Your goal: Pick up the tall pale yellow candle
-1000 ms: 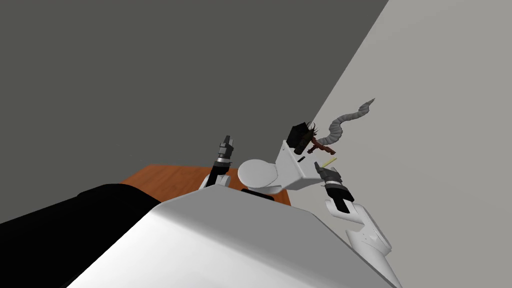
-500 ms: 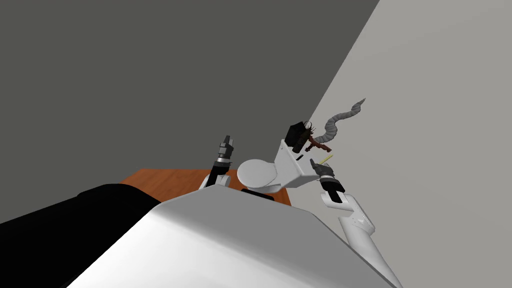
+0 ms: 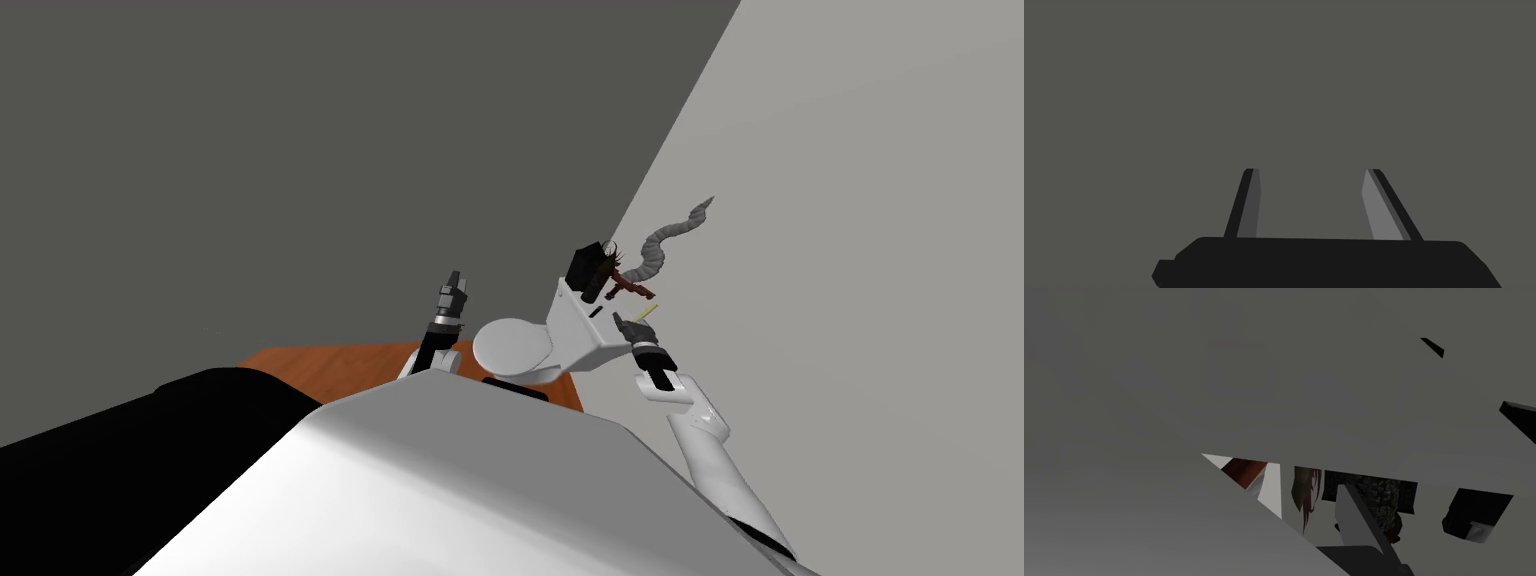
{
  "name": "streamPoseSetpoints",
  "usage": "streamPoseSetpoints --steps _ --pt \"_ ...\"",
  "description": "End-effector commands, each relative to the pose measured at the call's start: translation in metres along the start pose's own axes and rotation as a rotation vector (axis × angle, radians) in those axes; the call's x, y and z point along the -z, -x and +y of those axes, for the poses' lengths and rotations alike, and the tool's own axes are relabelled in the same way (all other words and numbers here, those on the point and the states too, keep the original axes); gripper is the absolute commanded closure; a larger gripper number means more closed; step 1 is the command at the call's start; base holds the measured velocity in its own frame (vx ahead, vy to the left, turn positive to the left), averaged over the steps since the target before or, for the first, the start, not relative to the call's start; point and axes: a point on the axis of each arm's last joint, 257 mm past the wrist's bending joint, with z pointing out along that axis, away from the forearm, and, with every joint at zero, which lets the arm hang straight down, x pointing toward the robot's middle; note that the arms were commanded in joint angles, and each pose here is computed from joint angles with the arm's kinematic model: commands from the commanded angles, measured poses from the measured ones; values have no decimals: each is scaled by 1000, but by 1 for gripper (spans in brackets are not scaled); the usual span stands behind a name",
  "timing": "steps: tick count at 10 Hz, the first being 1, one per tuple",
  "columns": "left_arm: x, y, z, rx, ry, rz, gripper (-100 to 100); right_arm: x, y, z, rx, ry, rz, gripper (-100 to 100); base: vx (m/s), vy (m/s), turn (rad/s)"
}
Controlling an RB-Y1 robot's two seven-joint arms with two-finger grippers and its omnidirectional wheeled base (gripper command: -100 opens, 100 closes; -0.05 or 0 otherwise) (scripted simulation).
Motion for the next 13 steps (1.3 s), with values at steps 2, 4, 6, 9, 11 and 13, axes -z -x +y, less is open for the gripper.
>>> streamPoseSetpoints --steps 2,4,6,9,11,13 --pt "0 0 0 0 0 0 0 -20 4 18 8 62 -7 -100 -15 59 -188" --pt "0 0 0 0 0 0 0 -29 -1 11 1 43 7 -100 -6 24 -70" --pt "0 0 0 0 0 0 0 -46 12 27 12 89 -15 -100 -11 42 -124" --pt "0 0 0 0 0 0 0 -61 11 29 22 108 -6 -100 -6 18 -63" --pt "0 0 0 0 0 0 0 -73 17 34 36 132 -9 -100 -22 55 -156" --pt "0 0 0 0 0 0 0 -81 15 26 31 110 3 -100 -12 30 -85"
